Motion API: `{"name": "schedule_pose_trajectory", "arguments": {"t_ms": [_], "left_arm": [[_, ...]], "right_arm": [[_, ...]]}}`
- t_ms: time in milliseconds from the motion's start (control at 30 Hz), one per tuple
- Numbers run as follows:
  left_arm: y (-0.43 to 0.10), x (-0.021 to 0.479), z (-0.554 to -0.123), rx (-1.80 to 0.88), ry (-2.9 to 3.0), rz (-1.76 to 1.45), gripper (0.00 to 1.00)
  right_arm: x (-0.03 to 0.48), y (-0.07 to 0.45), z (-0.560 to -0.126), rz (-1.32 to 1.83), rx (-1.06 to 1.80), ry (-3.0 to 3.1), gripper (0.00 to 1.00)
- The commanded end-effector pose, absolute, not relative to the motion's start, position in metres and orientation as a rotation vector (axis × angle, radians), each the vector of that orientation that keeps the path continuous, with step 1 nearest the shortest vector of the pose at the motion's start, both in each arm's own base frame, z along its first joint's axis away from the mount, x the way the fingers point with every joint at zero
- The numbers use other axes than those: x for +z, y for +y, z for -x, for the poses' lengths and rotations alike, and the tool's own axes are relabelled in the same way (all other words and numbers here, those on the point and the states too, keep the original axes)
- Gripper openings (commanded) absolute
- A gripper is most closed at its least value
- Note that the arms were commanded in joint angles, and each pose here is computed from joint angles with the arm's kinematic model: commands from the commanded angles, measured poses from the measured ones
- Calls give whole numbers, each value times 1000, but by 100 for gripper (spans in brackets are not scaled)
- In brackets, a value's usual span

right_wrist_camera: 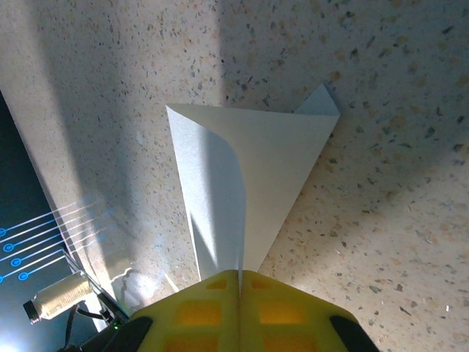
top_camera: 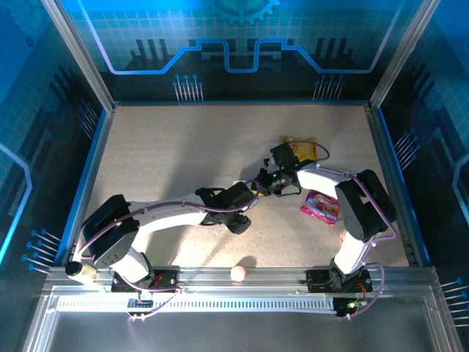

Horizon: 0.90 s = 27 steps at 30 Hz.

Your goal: Fold a paper plane with a square sheet of paper (fold left side to right side)

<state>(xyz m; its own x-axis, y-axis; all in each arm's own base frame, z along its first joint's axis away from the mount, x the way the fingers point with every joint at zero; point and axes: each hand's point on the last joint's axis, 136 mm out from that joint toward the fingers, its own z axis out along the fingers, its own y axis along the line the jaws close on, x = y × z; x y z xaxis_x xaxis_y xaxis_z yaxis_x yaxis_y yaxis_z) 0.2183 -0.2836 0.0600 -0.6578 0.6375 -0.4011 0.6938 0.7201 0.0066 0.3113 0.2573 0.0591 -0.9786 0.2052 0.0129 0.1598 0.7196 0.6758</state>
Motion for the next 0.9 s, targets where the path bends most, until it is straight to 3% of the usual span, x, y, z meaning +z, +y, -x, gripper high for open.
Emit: {"name": "schedule_pose_trajectory", "arguments": {"t_ms": [0,433,867], "left_arm": [[-279,55,-225,-61,2521,-1093,59],[-279,36,-239,127,2478,-1150,54],[-282,30,-239,113,2479,-1153,26]], "right_arm": [[59,262,-310,-323,1088,2884,0],[58,266,-308,-315,1103,2893,0],[52,264,-308,-324,1081,2910,0]]}}
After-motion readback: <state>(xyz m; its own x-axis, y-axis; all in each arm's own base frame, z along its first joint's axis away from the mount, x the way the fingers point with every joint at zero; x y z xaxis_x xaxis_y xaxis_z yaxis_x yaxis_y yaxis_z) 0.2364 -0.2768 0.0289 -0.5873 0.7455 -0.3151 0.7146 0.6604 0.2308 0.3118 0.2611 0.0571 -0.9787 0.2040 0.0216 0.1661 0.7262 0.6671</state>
